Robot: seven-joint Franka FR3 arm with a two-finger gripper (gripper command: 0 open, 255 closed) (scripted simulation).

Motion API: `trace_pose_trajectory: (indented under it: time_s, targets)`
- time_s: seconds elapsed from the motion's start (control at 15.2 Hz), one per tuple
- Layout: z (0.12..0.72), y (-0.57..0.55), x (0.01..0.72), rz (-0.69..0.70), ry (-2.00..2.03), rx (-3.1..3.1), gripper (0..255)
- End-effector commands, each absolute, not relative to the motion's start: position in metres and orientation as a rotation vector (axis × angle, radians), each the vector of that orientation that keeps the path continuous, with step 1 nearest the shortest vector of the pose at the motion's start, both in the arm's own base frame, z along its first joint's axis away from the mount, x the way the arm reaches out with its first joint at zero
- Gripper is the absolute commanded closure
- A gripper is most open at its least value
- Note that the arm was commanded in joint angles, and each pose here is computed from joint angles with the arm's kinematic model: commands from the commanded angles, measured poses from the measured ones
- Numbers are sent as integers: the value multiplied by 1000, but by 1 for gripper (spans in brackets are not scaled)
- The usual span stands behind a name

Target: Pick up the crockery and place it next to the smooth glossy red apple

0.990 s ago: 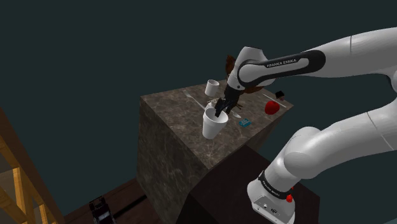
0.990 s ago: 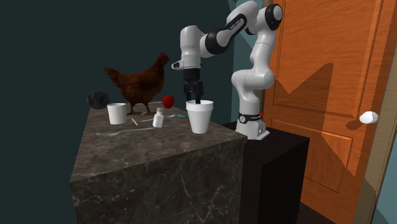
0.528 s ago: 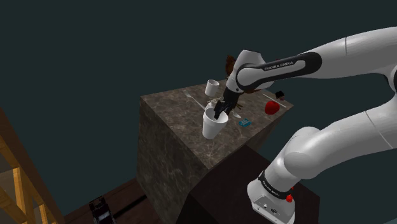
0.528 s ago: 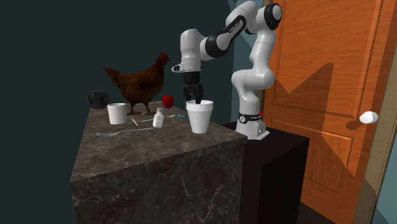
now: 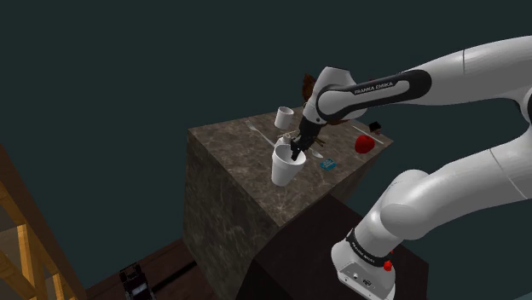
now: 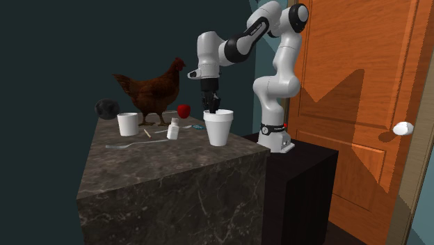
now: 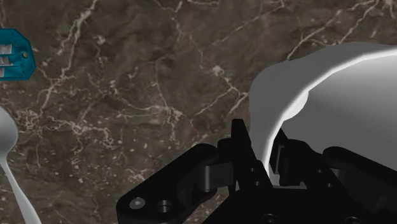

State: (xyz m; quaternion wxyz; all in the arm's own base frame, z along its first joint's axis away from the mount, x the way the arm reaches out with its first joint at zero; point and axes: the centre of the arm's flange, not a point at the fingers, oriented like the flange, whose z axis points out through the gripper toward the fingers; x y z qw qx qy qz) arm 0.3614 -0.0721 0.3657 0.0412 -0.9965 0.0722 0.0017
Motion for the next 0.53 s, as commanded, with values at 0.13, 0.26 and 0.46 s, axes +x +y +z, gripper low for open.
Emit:
trace_pose_trajectory:
  time_s: [0.13, 0.26, 0.46]
  targets:
    - [365, -72, 361, 8, 221, -3051, 255]
    - [370, -72, 361, 8, 221, -3051, 255]
    - [386, -72, 361, 8, 221, -3051, 255]
